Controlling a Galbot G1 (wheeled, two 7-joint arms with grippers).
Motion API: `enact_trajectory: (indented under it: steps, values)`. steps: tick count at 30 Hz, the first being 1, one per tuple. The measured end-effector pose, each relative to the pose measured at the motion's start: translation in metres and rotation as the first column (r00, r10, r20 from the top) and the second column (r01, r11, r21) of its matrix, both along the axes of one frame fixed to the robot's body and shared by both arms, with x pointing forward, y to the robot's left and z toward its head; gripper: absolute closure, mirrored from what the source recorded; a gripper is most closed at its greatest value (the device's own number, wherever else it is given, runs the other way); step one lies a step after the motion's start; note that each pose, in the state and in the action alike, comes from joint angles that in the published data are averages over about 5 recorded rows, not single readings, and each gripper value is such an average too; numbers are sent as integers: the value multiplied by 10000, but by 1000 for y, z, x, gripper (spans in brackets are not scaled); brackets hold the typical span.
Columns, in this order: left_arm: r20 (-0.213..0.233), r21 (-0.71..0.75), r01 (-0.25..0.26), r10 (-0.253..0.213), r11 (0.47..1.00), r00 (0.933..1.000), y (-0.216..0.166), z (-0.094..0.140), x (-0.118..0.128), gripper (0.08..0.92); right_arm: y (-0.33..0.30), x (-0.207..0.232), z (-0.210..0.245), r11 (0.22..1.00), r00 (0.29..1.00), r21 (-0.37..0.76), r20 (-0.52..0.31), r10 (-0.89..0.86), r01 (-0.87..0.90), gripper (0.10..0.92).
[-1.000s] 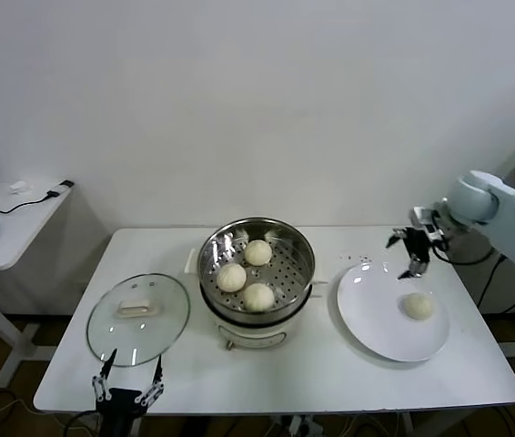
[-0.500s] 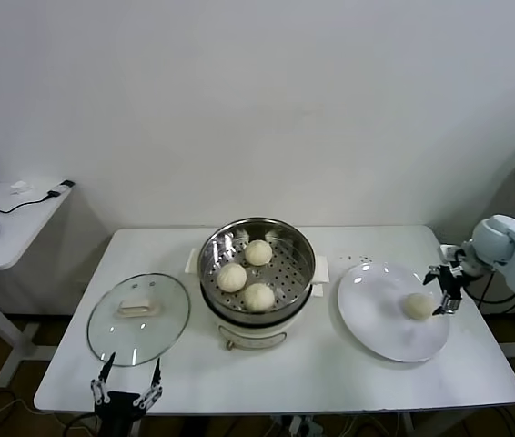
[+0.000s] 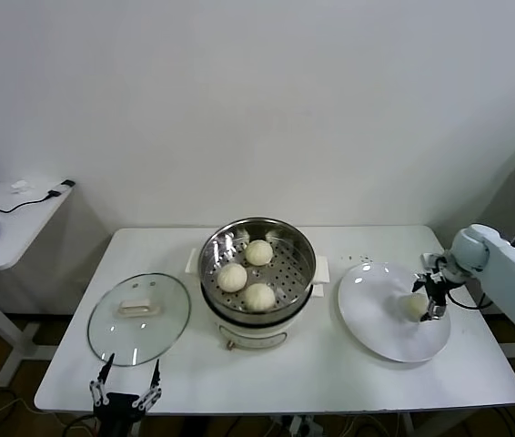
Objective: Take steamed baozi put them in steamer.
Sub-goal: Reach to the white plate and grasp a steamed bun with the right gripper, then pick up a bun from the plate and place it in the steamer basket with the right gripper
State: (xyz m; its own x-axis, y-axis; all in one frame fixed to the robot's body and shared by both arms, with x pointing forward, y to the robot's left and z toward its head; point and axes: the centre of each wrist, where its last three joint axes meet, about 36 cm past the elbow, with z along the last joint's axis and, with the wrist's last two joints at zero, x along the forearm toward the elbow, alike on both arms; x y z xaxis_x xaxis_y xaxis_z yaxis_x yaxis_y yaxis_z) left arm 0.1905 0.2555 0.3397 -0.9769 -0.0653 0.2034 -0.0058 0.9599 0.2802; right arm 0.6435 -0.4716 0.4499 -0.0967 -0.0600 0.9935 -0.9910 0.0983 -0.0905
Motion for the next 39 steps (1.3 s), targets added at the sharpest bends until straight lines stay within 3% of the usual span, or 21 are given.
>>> enact_trajectory:
  steps: [11,22,30,39]
  values:
    - [12,36,-16,16,10000,10000,-2,0,-1,177,-1,5,-1,9999,9998,-103,-139,-131,130,413]
    - [-8,72,46,-46,10000,10000,-4,1,-2,177,2,12,19,9995,9996,103,-1,-300,300,452]
    - [-27,-30,150,-151,9999,9999,-8,-1,-3,177,40,42,83,9951,9980,971,586,-252,194,452]
    - [78,-248,218,-216,9995,9997,-16,0,3,177,132,75,182,9737,9954,2255,953,124,-337,450]
